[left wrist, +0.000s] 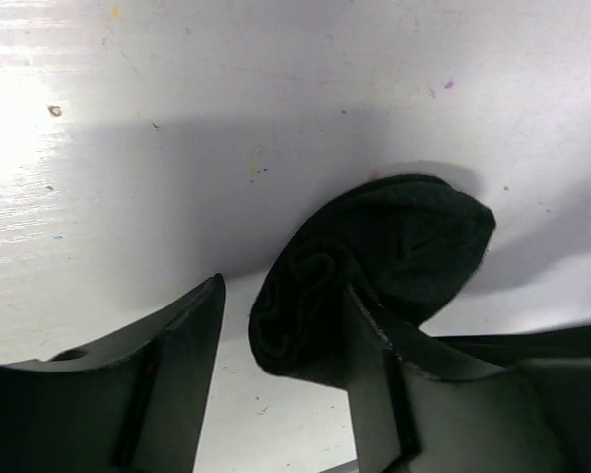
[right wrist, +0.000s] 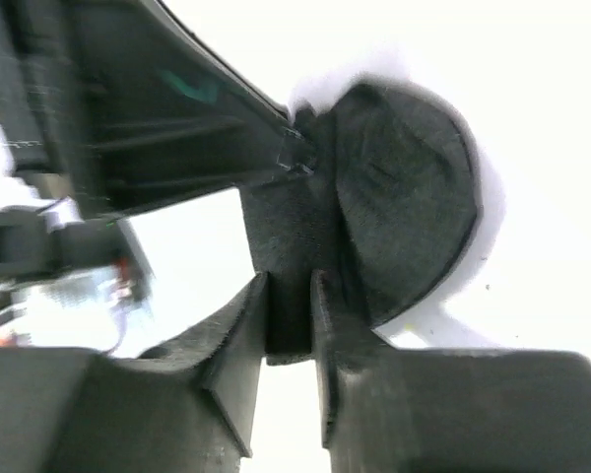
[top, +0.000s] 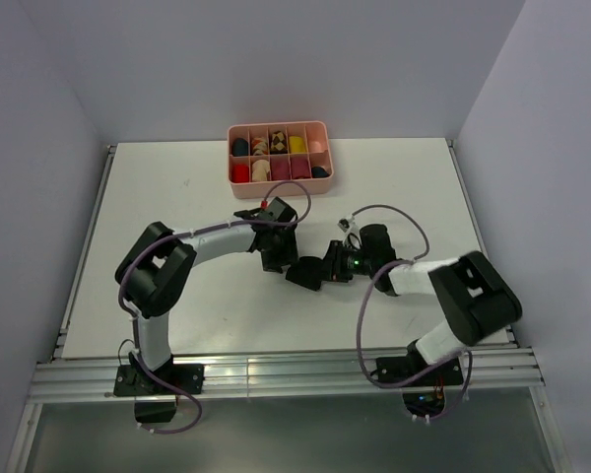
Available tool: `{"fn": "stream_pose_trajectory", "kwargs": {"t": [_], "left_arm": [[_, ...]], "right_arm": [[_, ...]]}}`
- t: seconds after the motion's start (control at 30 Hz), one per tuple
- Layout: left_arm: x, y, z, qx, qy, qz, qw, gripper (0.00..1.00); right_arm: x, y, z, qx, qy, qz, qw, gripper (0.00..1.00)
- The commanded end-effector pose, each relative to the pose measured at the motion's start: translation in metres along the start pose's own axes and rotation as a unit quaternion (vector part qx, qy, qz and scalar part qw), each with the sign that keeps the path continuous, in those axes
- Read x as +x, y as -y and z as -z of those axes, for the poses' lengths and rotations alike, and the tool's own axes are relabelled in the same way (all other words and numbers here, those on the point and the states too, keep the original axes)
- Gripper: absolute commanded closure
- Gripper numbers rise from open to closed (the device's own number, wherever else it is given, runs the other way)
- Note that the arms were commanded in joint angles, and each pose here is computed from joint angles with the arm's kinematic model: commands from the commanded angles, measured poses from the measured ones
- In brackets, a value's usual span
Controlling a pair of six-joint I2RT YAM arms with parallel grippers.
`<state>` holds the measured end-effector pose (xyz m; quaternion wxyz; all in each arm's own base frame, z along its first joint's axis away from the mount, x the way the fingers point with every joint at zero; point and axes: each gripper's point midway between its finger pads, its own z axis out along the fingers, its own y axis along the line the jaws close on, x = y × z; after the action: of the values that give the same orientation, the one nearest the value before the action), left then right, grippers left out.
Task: Roll the socks
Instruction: Roll the sock at the center of the board.
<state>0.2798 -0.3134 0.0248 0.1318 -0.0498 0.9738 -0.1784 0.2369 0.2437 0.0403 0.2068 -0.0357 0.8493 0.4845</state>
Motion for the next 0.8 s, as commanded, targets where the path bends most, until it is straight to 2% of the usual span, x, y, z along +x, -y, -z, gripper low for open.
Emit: {"fn": "stream_pose_trajectory", "kwargs": {"t": [0.0,0.13,0.27,0.43,0.57,0.77], "left_arm": [[0.021,-0.046,-0.016,-0.099,-0.034,-0.032,0.994,0.46],[0.022,-0.046,-0.019,-0.11,-0.04,-0.047,0.992,0.48],[0.024,-0.042,-0.02,-0.11,-0.04,-0.059,0.991,0.48],[0.027,-0.04,-0.021,-0.109,-0.044,-0.068,0.991,0.48],[0.028,-0.042,-0.022,-0.113,-0.048,-0.074,0.99,0.48],[0.024,-0.043,-0.02,-0.117,-0.041,-0.085,0.989,0.49]], "right_arm": [[-0.028,0.01,0.016,0.121,0.05,0.11,0.985,0.66],[-0.047,-0.01,0.026,0.183,0.097,0.217,0.954,0.6],[-0.042,-0.031,0.02,0.185,0.087,0.296,0.933,0.58],[-0.019,-0.036,0.006,0.193,0.038,0.356,0.913,0.56],[-0.011,-0.036,-0.003,0.205,0.025,0.365,0.908,0.55],[0.003,-0.012,-0.014,0.242,-0.013,0.331,0.912,0.55]]}}
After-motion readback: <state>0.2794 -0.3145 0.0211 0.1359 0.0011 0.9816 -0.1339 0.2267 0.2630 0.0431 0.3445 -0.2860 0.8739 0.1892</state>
